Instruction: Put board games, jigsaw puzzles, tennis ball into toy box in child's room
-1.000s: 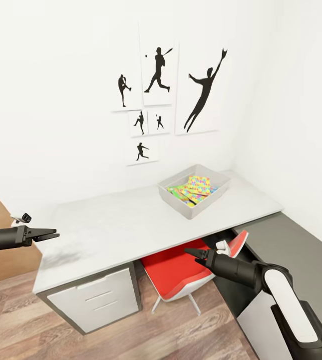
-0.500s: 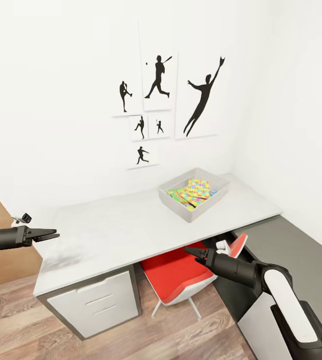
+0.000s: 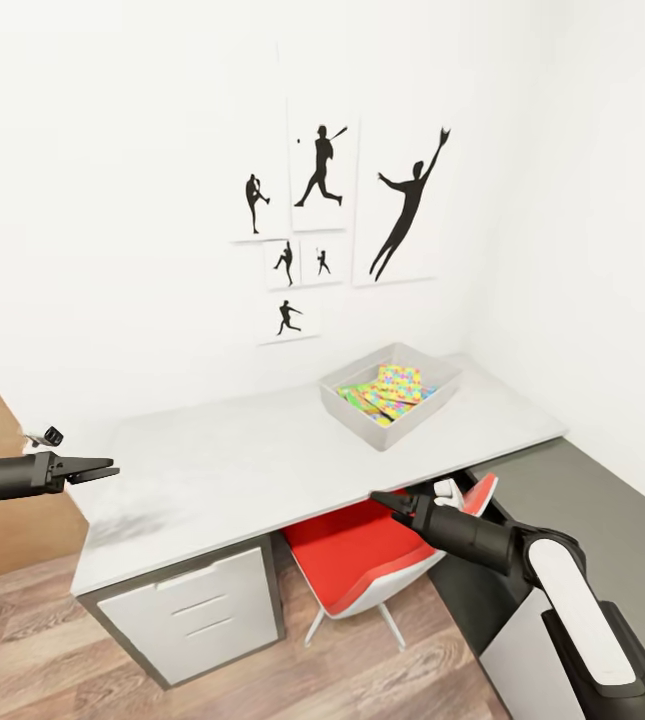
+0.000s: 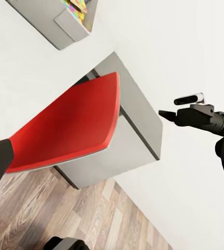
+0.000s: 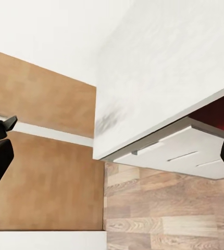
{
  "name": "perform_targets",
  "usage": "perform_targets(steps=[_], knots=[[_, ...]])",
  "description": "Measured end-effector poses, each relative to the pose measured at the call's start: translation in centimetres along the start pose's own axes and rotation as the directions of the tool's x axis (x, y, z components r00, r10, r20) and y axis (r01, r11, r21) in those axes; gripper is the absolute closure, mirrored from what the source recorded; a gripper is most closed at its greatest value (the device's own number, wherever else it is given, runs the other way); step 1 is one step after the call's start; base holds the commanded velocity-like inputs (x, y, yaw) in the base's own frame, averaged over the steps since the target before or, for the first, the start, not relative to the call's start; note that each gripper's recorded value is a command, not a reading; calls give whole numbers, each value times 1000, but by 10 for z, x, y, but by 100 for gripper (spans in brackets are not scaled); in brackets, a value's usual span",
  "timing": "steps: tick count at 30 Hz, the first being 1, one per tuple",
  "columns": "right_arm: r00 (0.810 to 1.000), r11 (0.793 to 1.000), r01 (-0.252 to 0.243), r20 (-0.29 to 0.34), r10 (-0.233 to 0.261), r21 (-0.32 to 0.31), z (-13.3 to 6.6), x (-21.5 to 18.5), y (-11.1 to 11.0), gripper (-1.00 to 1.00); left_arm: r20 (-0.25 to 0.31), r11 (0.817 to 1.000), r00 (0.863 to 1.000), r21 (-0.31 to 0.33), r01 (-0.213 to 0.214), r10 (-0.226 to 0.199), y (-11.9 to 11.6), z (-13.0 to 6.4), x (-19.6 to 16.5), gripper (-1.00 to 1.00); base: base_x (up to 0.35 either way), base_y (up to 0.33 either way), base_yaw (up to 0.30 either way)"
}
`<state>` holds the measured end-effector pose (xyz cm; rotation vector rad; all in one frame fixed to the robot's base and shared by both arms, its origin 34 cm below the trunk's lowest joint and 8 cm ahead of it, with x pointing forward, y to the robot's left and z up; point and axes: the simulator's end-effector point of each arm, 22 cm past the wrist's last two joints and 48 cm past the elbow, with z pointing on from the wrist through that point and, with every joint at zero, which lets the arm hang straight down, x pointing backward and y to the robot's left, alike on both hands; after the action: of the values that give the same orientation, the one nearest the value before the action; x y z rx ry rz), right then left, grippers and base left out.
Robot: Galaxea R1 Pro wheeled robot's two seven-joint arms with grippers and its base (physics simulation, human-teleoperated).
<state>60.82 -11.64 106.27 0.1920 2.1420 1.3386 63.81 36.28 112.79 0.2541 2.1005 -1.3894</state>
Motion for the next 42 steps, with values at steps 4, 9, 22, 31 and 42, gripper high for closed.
perform_targets(steps=[4,9,22,31,42], knots=[[1000,1000,0,0,0,0,0,0,1,-100,2,1000,1000,1,-3,3,-2,-1,-1,-100,0,10,72],[1000,1000,0,1,0,0,-1,0,1,-100,2,1000,1000,1,-6,6,-3,-1,-1,-100,0,163,26],[1000,1000,3,3,-3,-1,-1,-1,3,-100,5,1000,1000,2,-11,11,-5,-2,-2,-100,-18,50,-175],[1000,1000,6,4,-6,-2,-2,-1,4,-100,8,1000,1000,4,-27,27,-7,-3,-4,-100,-130,-36,-267],[1000,1000,3,6,-3,1,-2,-1,3,-100,11,999,999,4,-35,34,-9,-4,-5,-100,-125,-22,-270]])
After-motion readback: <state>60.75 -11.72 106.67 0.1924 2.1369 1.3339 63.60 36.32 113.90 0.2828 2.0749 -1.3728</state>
